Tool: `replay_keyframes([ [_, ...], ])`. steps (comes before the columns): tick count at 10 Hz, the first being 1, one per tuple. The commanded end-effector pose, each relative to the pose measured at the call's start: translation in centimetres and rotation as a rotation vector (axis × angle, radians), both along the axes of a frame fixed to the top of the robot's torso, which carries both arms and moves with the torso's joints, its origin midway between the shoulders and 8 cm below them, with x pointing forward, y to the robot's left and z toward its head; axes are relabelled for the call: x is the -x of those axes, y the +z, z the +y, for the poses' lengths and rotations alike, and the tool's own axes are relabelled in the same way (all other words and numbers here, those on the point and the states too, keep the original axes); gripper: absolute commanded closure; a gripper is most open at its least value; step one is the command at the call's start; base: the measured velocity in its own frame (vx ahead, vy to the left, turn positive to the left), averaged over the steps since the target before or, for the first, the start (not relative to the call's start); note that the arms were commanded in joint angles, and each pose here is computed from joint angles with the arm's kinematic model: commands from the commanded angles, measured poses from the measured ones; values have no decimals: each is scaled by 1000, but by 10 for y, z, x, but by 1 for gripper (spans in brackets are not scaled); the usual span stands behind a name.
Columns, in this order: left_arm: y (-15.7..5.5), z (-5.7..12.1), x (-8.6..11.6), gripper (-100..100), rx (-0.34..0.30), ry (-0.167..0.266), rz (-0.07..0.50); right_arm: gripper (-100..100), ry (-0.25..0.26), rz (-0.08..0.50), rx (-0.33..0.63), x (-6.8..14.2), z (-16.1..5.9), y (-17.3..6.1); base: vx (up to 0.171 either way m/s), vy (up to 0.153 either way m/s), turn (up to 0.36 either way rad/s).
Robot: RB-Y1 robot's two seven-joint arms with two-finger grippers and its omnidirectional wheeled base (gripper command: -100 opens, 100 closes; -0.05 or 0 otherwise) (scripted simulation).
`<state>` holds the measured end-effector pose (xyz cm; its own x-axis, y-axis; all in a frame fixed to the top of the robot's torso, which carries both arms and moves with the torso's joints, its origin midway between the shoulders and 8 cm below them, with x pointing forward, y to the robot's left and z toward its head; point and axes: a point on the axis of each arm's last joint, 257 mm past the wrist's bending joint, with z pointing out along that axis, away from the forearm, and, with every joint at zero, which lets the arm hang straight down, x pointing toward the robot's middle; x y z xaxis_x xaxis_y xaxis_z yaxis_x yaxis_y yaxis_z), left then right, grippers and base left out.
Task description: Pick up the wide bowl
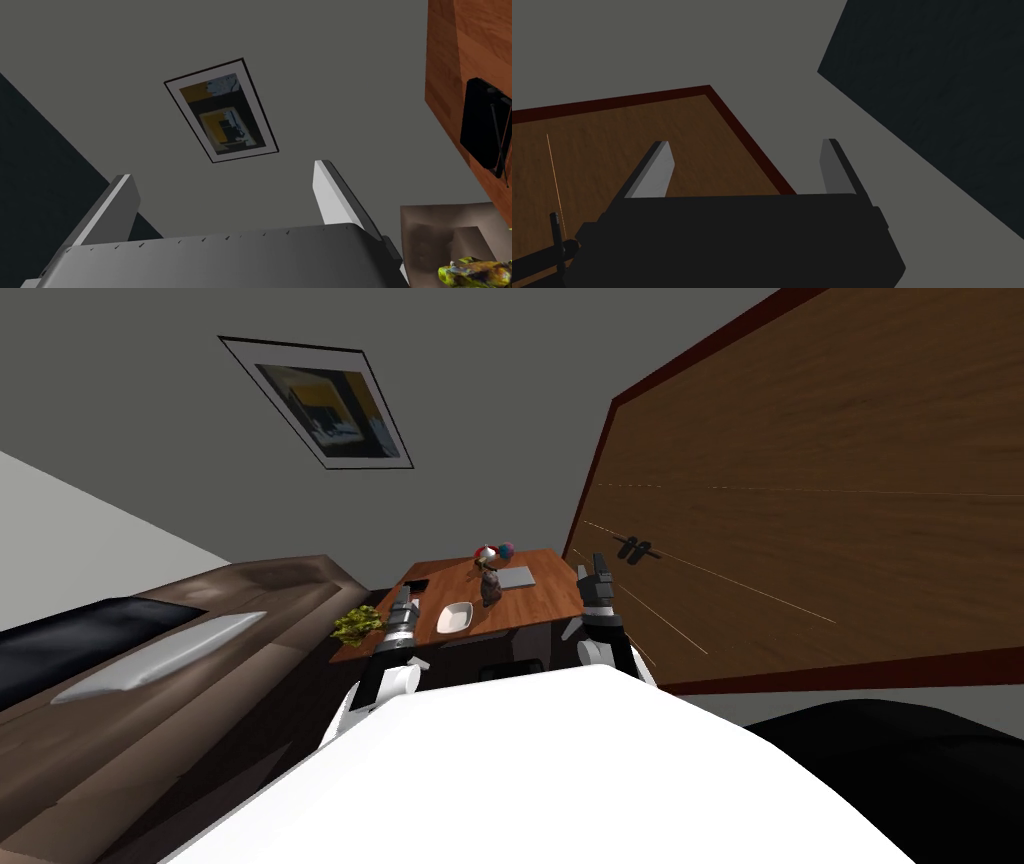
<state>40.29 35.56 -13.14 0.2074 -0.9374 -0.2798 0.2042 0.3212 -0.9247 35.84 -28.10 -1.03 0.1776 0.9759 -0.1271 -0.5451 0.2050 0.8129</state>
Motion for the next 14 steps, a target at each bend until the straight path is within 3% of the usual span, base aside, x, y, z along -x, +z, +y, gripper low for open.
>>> replay_keyframes([
  [1,-18,6,-2,-100,2,16,62,0,0,0,0,0,0,0,-8,25,-77],
  [4,-41,13,-4,-100,10,31,133,0,0,0,0,0,0,0,-11,28,-56],
  [5,-59,19,-3,-100,16,45,186,0,0,0,0,0,0,0,-20,32,-70],
  [6,-61,20,-4,-100,18,46,193,0,0,0,0,0,0,0,-14,26,-63],
  [8,-96,32,0,-100,34,72,295,0,0,0,0,0,0,0,-12,30,-134],
  [9,-100,32,0,-100,37,73,310,0,0,0,0,0,0,0,-13,34,-42],
  [10,-118,38,3,-100,49,87,363,0,0,0,0,0,0,0,-17,30,-85],
  [11,-119,38,3,-100,50,87,367,0,0,0,0,0,0,0,-12,21,-59],
  [13,-152,49,12,-100,77,112,465,0,0,0,0,0,0,0,-16,27,-135],
  [14,-155,49,12,-100,79,113,474,0,0,0,0,0,0,0,-14,31,-58],
])
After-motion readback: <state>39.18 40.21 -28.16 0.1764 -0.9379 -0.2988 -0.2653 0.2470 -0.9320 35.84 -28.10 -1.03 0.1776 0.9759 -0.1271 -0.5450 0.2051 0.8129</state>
